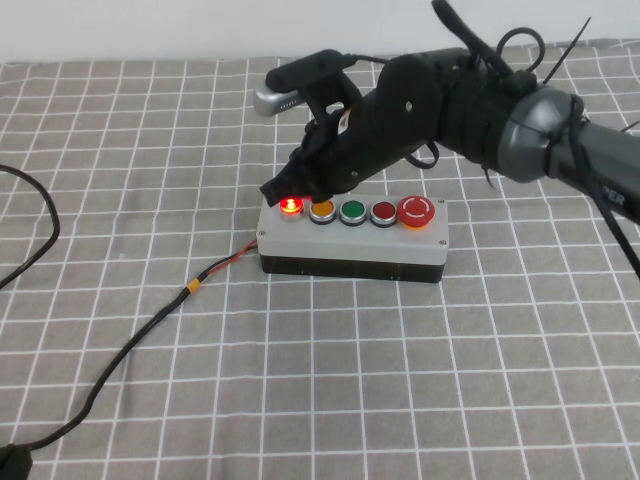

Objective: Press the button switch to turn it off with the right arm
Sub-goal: Press the button to turn off

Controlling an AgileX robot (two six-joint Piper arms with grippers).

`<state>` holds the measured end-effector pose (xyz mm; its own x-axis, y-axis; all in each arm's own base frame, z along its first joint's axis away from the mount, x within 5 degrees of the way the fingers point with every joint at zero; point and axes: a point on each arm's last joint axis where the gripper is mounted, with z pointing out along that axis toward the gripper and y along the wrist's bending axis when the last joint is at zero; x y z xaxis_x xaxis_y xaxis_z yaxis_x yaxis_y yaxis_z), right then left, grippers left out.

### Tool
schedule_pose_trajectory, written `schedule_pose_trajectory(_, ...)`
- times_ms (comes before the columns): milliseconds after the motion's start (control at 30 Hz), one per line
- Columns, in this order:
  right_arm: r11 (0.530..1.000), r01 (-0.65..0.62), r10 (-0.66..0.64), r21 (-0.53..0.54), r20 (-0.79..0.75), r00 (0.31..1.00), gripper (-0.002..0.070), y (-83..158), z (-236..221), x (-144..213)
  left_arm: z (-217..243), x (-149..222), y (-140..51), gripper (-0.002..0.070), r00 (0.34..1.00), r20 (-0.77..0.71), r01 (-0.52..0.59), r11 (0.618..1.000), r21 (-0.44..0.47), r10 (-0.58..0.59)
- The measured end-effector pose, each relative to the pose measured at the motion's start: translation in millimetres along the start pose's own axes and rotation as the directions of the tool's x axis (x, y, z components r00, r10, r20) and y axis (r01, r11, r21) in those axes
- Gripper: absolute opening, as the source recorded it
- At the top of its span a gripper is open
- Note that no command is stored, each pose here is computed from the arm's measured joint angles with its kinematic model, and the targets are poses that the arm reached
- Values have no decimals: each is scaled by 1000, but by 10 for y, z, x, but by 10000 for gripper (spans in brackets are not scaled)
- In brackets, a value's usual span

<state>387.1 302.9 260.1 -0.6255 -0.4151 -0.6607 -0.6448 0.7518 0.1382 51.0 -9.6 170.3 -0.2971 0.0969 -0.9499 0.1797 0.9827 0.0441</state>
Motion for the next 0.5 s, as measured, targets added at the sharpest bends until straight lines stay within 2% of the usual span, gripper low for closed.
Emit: schedule_pose_trajectory(500,1000,-5,5,10,18,1000,-16,-36,168,24,0,0,0,-3,1000,0,0,1000,0,0)
